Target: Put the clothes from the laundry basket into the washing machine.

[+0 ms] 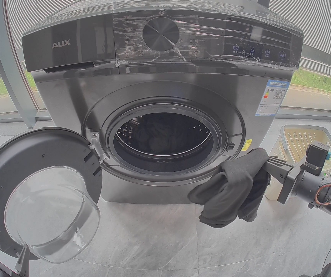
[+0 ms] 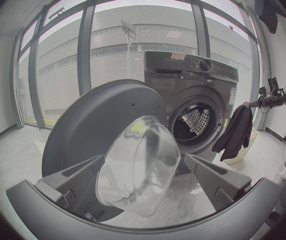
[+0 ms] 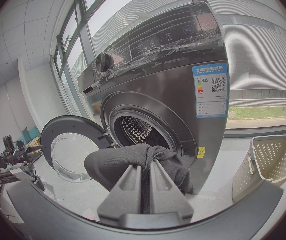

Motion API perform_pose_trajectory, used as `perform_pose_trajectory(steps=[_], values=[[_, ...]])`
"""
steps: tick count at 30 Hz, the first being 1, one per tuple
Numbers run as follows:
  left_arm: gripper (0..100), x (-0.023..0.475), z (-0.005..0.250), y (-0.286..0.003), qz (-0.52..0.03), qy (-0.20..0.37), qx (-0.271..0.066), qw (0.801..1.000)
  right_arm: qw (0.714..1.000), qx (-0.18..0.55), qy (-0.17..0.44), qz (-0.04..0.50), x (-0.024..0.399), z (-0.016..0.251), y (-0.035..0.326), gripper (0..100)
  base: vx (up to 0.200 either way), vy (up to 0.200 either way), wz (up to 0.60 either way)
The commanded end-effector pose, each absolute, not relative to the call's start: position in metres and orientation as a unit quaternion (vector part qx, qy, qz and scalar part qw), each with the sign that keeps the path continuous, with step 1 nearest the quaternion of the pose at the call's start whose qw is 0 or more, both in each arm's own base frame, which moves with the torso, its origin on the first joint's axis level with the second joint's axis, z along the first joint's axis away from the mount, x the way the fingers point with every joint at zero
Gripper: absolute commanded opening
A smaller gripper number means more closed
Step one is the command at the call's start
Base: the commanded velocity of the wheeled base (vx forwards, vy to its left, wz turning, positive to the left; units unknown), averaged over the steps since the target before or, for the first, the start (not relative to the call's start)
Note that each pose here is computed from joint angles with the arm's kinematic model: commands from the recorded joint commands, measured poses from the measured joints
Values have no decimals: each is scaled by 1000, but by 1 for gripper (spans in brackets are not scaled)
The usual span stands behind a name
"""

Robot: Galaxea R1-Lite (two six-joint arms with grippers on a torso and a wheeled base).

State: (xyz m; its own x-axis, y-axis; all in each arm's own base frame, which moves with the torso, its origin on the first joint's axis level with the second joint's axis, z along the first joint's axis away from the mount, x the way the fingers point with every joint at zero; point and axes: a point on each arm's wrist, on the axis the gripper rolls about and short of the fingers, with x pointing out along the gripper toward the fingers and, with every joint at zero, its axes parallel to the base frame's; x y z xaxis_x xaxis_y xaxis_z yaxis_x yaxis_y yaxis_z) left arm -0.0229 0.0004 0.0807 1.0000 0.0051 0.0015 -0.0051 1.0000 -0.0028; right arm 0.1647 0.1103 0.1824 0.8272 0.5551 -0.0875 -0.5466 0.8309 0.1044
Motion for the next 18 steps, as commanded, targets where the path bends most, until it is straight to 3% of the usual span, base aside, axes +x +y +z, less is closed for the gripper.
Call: perform_pose_trajectory(steps=[1,13,14,16,18], values=[[100,-23,76,0,2,2,-2,1000,955,37,58,289,165,182,110,0,0,0,0],[100,-23,80,0,1,-15,13,1000,939,72,72,330,164,185,137,0,0,0,0],[100,-26,91,0,-7,-41,8,999,938,74,70,331,165,186,138,0,0,0,0],[100,-38,139,-2,-50,-112,2,993,938,77,69,330,168,188,142,0,0,0,0],[100,-32,157,-4,-105,-86,2,991,939,86,63,328,172,192,146,0,0,0,0]])
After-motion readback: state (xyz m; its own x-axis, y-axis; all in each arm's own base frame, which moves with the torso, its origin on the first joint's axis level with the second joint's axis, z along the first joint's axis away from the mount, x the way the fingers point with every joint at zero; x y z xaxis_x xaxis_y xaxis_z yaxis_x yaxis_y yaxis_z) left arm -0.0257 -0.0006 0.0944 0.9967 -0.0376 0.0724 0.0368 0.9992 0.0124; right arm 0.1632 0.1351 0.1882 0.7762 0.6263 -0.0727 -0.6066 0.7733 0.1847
